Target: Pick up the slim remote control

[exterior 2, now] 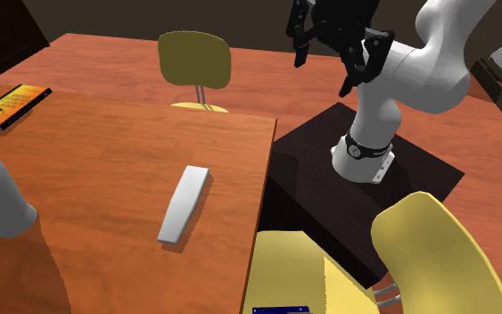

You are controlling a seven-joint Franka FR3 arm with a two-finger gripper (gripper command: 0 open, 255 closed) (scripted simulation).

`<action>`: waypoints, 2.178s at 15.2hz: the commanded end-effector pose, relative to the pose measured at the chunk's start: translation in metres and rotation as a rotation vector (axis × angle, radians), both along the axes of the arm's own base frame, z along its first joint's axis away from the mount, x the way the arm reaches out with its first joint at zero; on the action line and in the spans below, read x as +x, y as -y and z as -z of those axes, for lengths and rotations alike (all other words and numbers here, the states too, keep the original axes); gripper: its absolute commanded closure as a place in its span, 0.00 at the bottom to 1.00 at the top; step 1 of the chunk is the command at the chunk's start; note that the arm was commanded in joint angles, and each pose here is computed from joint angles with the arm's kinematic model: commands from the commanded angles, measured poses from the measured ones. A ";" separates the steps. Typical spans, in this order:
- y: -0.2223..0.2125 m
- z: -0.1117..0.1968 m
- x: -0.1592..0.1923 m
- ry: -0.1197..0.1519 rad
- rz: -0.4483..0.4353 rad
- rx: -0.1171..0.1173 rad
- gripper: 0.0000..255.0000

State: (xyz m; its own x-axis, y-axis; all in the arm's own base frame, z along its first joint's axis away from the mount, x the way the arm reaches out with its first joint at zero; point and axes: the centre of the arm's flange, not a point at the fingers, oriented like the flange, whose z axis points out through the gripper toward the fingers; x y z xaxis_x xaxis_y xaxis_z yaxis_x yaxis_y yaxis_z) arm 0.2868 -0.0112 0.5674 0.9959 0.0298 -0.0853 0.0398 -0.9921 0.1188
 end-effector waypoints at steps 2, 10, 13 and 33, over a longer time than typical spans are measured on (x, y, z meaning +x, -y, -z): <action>0.008 0.009 0.006 0.001 -0.022 0.005 0.00; 0.066 0.078 0.059 0.010 -0.199 0.041 0.00; 0.085 0.104 0.082 0.014 -0.266 0.054 0.00; 0.153 0.272 0.237 0.034 -0.659 0.134 0.00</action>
